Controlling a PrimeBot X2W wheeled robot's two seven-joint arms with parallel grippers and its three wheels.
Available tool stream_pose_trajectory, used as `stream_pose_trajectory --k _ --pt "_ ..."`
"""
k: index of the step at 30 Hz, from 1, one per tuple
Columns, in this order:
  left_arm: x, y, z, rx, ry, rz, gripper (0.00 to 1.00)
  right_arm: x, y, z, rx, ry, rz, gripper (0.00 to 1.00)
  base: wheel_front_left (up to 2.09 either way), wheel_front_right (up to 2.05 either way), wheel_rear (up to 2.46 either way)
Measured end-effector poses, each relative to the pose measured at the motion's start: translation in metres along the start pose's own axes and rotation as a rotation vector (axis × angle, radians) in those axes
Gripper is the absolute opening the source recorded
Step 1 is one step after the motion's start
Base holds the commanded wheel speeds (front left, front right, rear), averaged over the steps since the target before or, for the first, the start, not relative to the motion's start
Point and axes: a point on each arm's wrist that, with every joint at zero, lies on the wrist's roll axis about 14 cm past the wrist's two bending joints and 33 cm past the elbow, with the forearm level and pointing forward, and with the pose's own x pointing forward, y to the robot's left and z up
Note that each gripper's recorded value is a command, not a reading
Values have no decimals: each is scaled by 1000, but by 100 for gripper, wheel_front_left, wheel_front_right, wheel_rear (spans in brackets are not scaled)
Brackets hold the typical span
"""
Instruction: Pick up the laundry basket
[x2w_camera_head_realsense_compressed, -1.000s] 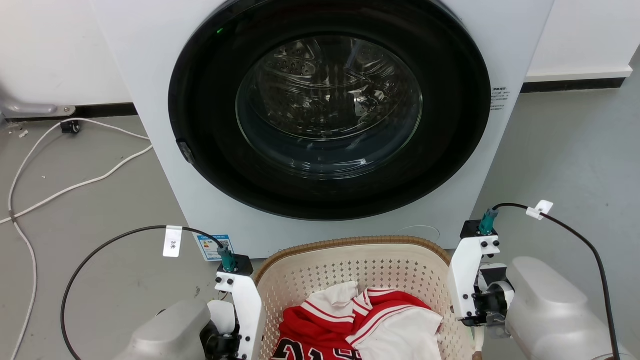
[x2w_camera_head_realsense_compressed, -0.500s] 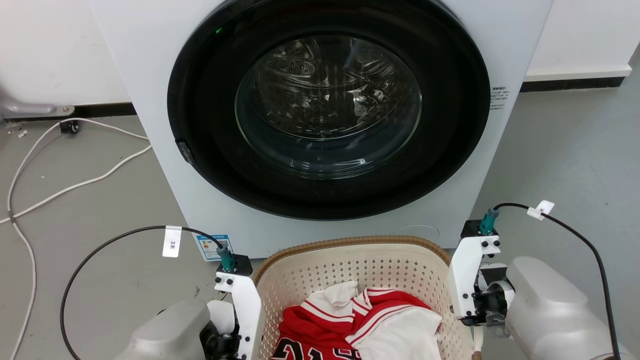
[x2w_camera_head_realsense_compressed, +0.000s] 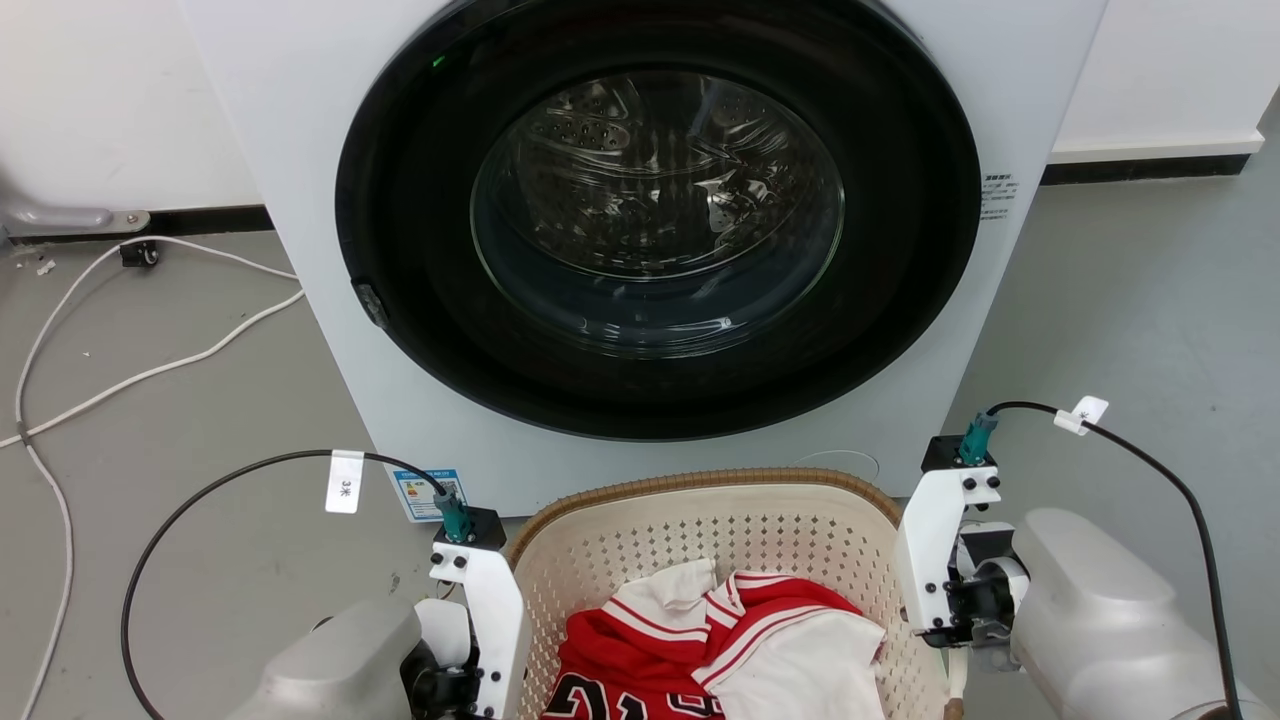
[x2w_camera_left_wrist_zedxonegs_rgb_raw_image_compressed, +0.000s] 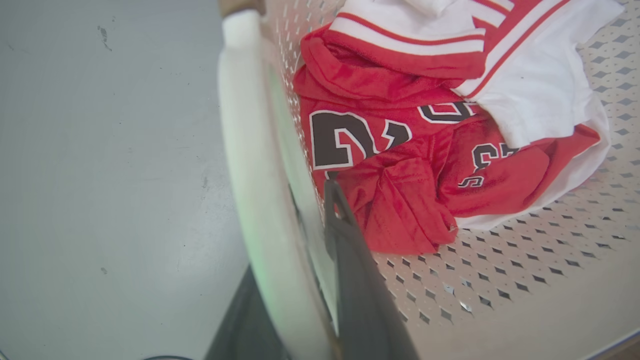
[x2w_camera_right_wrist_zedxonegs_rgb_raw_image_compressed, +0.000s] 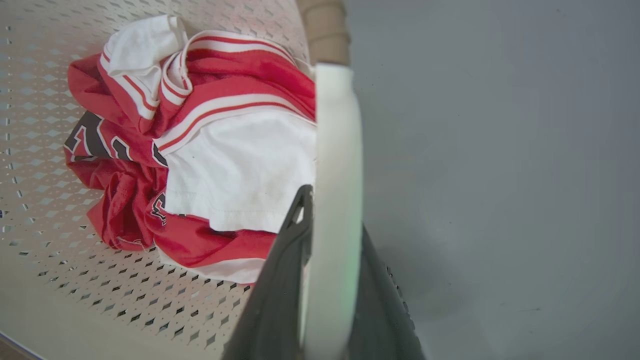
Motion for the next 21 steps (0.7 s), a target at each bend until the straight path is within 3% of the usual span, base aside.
stream_pose_trajectory --k 21 --pt "-2 0 2 2 -4 5 0 -2 0 -1 0 -7 -2 0 0 0 0"
